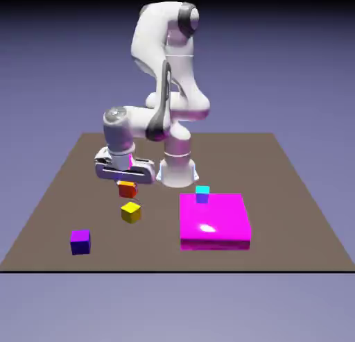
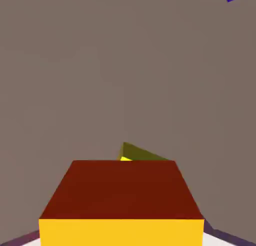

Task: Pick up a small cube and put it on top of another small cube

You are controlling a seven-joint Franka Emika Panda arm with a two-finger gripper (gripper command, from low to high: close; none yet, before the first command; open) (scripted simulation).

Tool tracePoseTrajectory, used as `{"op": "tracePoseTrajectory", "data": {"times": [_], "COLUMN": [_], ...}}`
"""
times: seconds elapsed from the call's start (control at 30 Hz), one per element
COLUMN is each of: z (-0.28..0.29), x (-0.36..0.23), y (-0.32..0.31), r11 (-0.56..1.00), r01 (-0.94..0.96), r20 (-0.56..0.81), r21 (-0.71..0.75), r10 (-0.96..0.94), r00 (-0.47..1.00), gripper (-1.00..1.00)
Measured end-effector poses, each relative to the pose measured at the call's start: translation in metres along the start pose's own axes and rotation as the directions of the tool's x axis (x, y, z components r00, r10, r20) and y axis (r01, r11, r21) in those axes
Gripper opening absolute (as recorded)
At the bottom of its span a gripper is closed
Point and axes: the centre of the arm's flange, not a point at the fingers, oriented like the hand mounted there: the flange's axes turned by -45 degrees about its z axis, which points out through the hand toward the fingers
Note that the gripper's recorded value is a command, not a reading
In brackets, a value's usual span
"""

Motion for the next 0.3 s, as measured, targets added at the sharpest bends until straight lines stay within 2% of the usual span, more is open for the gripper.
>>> {"op": "tracePoseTrajectory", "data": {"times": [0.2,0.23,0.3], "z": [0.067,0.07,0.07], "x": [0.004,0.004,0.004], "y": [0.0,0.0,0.0], "r11": [1.0,1.0,1.0], "r01": [0.0,0.0,0.0], "r20": [0.0,0.0,0.0], "r21": [-0.001,-0.001,-0.002], "r10": [0.0,0.0,0.0], "r00": [1.0,1.0,1.0], "gripper": [-1.0,1.0,1.0]}}
